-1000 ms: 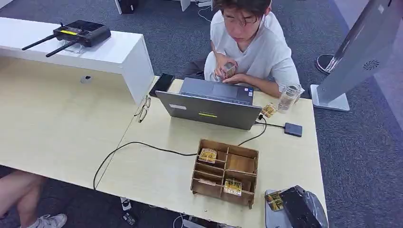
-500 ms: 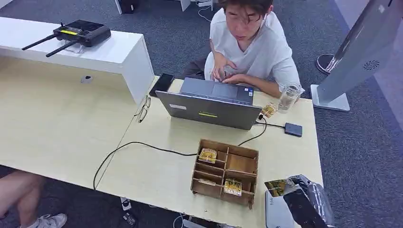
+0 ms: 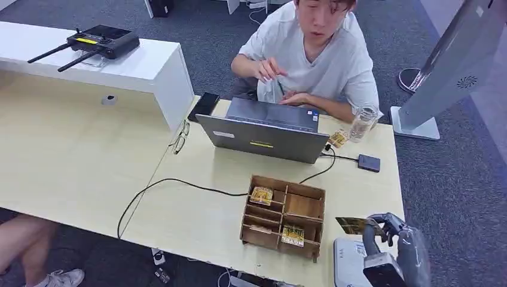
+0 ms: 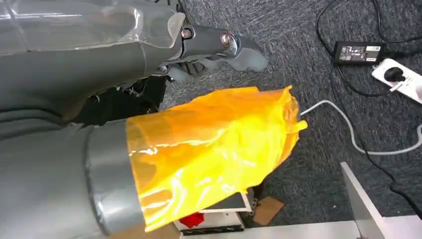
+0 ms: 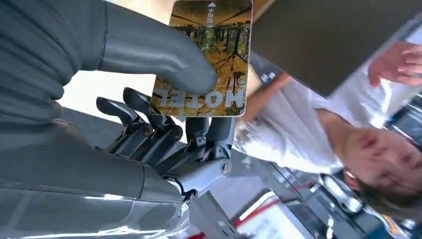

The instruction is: Pass the card to the sensor for recognition and then transmit it.

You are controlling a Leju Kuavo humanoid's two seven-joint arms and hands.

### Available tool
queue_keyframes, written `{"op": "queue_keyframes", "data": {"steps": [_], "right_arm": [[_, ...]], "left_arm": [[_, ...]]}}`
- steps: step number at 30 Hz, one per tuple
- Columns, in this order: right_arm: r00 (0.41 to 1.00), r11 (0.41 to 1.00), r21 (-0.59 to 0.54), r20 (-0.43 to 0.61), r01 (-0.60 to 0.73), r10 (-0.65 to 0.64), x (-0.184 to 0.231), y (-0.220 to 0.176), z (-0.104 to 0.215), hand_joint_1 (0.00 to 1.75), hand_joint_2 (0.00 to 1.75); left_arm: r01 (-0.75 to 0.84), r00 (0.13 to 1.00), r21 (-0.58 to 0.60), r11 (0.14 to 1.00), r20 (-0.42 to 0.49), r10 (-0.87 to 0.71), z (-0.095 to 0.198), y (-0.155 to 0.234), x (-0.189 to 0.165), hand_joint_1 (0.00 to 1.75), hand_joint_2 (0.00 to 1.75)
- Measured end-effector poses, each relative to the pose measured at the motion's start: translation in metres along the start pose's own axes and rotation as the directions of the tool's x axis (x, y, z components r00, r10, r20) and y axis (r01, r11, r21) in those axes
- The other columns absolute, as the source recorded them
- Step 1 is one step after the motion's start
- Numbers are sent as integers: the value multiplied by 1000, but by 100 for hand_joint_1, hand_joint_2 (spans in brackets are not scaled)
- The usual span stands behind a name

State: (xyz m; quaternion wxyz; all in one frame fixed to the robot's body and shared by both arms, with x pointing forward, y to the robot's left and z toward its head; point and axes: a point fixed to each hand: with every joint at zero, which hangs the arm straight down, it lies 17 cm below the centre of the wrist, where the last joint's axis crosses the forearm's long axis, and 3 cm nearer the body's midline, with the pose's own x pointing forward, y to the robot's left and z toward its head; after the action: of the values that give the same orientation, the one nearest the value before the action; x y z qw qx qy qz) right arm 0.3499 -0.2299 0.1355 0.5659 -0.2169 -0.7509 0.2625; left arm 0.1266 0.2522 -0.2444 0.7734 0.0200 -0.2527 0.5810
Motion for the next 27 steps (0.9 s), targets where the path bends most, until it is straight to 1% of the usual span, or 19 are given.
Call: {"op": "queue_keyframes", "data": {"steps": [6, 14, 20, 27], "right_arm": [[995, 997, -82, 96, 7, 1, 29, -15, -5, 175, 175], [978, 985, -171, 207, 0, 36, 63, -32, -9, 175, 175], [962, 973, -229, 263, -17, 79, 80, -42, -16, 175, 175], [938, 952, -298, 304, -72, 166, 97, -53, -27, 175, 175]], "left_arm": [[3, 1000, -9, 1000, 0, -3, 0, -2, 0, 0, 0], [16, 1000, -15, 1000, 0, -16, 0, -2, 0, 0, 0], [26, 1000, -19, 999, 1, -26, 0, -3, 1, 0, 0], [44, 999, -27, 999, -1, -44, -1, -4, 1, 0, 0]]}}
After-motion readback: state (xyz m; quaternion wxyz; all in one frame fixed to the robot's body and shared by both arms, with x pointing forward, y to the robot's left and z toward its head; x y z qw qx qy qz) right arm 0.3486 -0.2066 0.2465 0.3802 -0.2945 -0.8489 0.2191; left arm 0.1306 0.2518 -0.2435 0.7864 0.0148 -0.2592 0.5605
